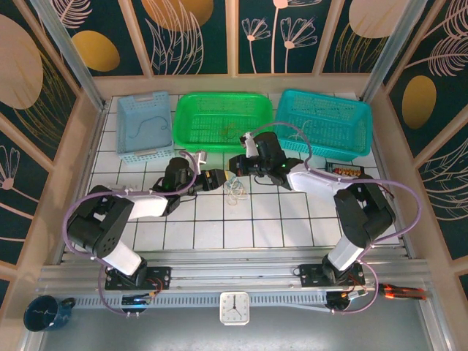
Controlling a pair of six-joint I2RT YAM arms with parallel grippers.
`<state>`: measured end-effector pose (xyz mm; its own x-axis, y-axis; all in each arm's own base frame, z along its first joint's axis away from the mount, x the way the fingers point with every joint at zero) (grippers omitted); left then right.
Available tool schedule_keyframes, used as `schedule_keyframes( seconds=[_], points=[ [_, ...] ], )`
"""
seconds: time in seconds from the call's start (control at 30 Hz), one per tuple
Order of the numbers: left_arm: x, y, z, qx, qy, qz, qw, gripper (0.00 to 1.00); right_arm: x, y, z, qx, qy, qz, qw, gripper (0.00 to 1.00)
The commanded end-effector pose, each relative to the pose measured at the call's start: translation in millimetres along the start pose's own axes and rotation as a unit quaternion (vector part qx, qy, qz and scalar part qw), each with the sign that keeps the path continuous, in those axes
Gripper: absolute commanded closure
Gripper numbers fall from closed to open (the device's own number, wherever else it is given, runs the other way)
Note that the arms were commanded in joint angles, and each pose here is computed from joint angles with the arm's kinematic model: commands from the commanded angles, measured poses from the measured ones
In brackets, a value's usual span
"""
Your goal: Untangle the cables
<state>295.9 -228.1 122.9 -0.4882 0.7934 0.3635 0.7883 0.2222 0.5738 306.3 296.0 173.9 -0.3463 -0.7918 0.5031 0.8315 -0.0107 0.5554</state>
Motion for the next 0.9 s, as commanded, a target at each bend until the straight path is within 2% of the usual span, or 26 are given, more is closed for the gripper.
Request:
schedule_keyframes(
  seconds=[0.0,0.27,0.37,0.5,0.67,0.73,0.87],
  points=[
    [-6,8,-12,-0.021,-0.033,-0.008,0.999,0.45,-3,-1,1,-0.006,0.018,0.000,1.000,1.00],
    [-6,9,-19,-0.023,-0.064,-0.009,0.998,0.48,-4,0,3,-0.016,0.034,-0.003,0.999,1.00],
    [-7,6,-21,-0.020,-0.077,-0.005,0.997,0.64,-4,1,4,-0.018,0.037,-0.006,0.999,1.00],
    [-7,3,-21,-0.011,-0.088,-0.010,0.996,0.79,-4,-1,2,-0.020,0.034,-0.005,0.999,0.96],
    [-3,0,-18,-0.011,-0.083,-0.013,0.996,1.00,-2,-6,-4,-0.025,0.022,-0.007,0.999,0.83],
    [-1,-2,-16,-0.013,-0.078,-0.014,0.997,1.00,0,-8,-7,-0.027,0.015,-0.009,1.000,0.77],
    [1,-5,-13,-0.014,-0.069,-0.014,0.997,1.00,3,-12,-13,-0.029,0.002,-0.010,1.000,0.74]
  ],
)
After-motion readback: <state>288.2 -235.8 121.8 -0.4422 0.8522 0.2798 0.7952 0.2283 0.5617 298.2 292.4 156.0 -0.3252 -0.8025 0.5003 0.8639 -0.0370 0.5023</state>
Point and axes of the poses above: each hand's point on the last joint's axis, 136 mm out from that joint toward the fingers, its own x axis back along the fingers, its own z axis along the line the jaws close on, y = z × x, the point moved 5 cm from there along x, back along the fingers, and after that the axes turned 2 degrees about -x, right-handed, at the moved point
